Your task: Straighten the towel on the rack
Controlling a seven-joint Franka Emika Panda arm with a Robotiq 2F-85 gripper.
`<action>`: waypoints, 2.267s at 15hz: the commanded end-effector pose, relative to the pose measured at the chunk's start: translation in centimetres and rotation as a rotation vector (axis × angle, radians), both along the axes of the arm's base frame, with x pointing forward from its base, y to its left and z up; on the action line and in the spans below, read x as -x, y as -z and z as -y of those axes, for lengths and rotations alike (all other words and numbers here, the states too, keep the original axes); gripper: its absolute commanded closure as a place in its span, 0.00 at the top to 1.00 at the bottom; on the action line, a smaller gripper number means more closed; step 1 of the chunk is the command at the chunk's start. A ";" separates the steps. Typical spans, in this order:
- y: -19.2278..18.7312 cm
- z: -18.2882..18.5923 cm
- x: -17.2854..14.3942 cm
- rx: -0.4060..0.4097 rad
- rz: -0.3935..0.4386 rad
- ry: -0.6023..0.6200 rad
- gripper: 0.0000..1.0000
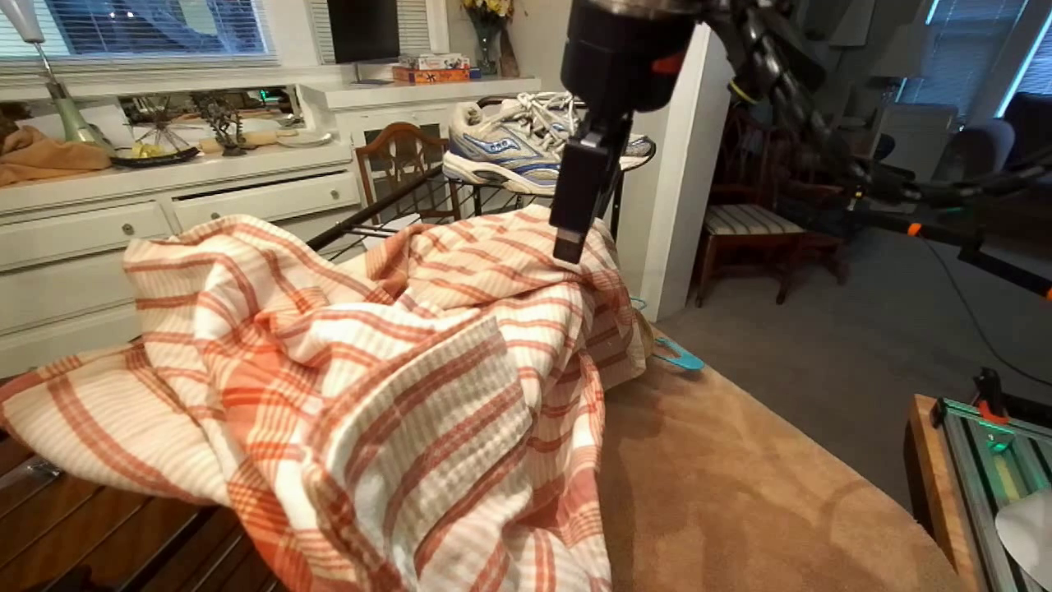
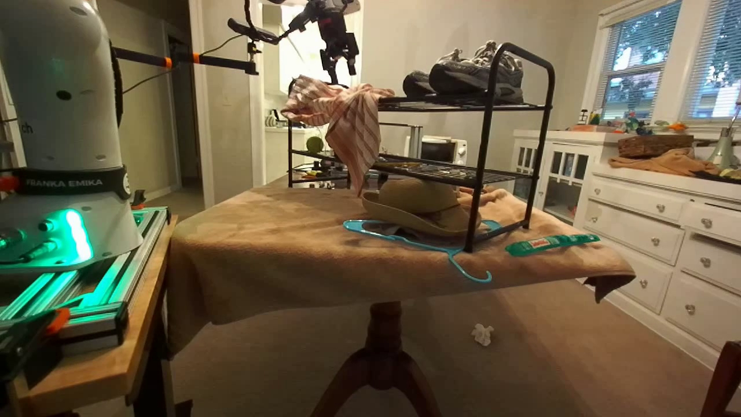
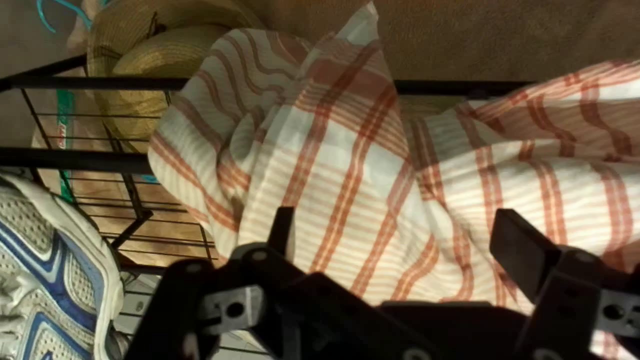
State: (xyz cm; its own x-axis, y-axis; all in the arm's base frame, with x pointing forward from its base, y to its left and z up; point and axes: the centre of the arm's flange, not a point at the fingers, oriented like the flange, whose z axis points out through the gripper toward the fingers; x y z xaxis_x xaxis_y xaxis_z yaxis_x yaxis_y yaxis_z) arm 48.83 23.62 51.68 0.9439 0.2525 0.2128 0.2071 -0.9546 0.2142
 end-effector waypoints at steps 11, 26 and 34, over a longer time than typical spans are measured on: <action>4.9 6.0 4.5 0.136 0.054 0.111 1.00; 12.8 1.8 10.3 0.322 0.051 0.086 1.00; 16.9 0.4 10.9 0.330 0.230 0.286 1.00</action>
